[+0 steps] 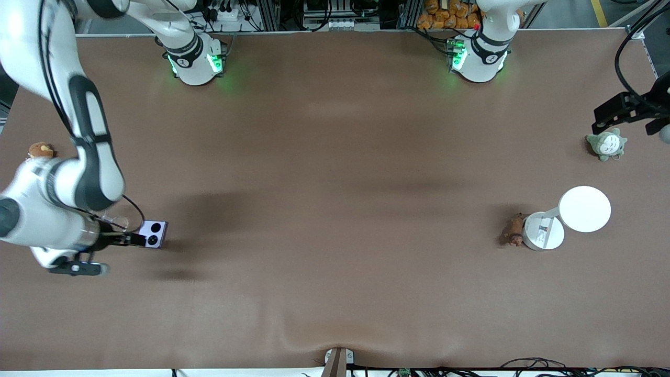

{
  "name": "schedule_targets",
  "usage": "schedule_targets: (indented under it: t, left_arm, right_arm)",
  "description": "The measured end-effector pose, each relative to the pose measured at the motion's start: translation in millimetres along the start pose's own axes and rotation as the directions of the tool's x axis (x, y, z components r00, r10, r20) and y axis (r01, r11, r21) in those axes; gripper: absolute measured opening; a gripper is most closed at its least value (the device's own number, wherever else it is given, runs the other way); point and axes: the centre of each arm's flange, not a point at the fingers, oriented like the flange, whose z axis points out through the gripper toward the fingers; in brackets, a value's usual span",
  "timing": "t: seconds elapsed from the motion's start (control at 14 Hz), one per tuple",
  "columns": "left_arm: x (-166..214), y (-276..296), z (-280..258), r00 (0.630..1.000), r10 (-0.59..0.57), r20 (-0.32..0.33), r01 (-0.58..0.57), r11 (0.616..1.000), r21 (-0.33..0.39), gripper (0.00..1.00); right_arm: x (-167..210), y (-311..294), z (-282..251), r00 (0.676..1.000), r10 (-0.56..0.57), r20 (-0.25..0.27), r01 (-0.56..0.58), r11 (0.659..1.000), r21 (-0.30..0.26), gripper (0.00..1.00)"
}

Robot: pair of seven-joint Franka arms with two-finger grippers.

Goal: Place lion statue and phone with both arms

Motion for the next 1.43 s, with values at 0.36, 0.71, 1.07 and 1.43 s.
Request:
schedule_targets:
  t: [0.36, 0.71, 1.07, 1.43]
  left_arm:
    - [-14, 6, 3, 0.999, -0.037, 0.016, 0.037, 0.999, -0.009, 1.0]
    - [-39, 21, 5, 0.997, -0.065, 0.034, 0.065, 0.998, -0.005, 1.0]
    - [-47, 27, 11, 0.997, -0.054, 0.05, 0.054, 0.999, -0.001, 1.0]
    - [-50, 41, 11, 0.998, -0.04, 0.056, 0.04, 0.999, 0.009, 1.0]
  right_arm:
    - [-54, 4, -135, 0.999, -0.048, 0.027, 0.047, 0.999, 0.017, 1.0]
    - [-104, 9, -196, 0.995, -0.031, 0.092, 0.028, 0.999, 0.03, 1.0]
    - [-149, -2, -242, 0.993, -0.006, 0.114, 0.002, 0.999, 0.039, 1.0]
    - [-162, -22, -253, 0.991, 0.054, 0.124, -0.057, 0.998, 0.027, 1.0]
